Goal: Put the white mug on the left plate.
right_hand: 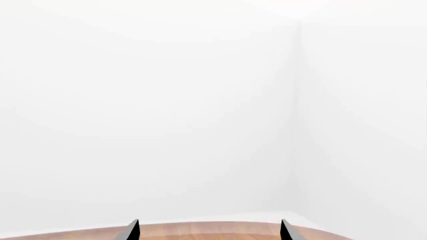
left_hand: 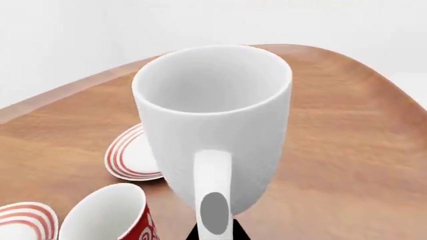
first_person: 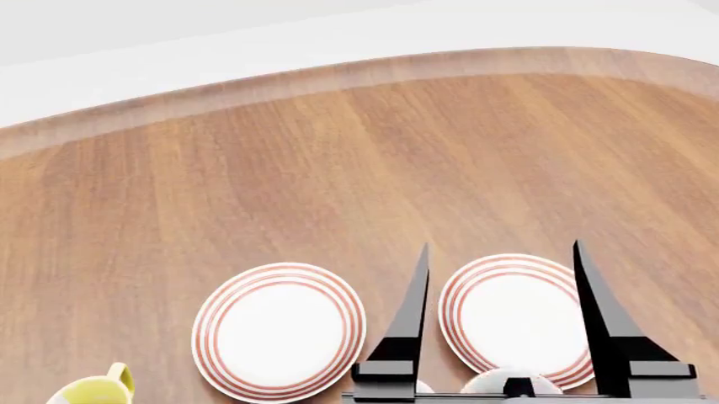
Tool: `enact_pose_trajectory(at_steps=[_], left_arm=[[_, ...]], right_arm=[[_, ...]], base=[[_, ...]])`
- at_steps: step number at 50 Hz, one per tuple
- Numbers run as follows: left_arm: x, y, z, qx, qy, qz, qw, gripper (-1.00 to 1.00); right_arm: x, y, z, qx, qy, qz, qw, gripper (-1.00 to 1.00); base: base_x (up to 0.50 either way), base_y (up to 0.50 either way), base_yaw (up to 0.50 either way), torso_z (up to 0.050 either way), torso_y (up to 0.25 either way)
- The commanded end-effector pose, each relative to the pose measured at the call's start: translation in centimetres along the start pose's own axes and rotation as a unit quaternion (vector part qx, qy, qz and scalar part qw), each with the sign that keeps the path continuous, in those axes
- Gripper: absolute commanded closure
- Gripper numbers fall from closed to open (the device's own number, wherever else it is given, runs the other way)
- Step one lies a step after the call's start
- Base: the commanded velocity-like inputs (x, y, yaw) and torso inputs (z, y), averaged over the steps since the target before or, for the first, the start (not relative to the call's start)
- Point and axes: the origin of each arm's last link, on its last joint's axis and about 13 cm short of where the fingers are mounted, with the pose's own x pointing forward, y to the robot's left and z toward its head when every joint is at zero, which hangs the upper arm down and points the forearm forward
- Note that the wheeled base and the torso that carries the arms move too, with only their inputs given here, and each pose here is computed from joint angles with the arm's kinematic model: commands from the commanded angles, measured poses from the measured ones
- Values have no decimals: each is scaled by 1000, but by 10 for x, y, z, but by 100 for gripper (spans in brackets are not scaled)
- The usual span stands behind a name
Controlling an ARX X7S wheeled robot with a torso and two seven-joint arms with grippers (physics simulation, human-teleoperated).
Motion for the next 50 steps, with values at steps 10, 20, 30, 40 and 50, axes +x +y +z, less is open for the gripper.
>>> enact_pose_trajectory(at_steps=[10,20,30,40,50], left_arm=[[7,29,33,-9,-40,37,998,100],[10,44,39,-15,-47,59,997,100],[15,65,43,-23,-50,86,995,100],[17,84,44,-28,-51,116,992,100],[20,111,44,-42,-49,159,985,100]], right_arm=[[0,1,0,0,-1,2,1000,-100],[0,0,1,-1,-1,0,1000,-100],[0,1,1,-1,-1,0,1000,-100],[-1,0,2,-1,-2,-2,1000,-100],[-1,0,2,-1,-1,-3,1000,-100]], base=[[0,0,0,0,1],[0,0,0,0,0],[0,0,0,0,0],[0,0,0,0,0],[0,0,0,0,1]])
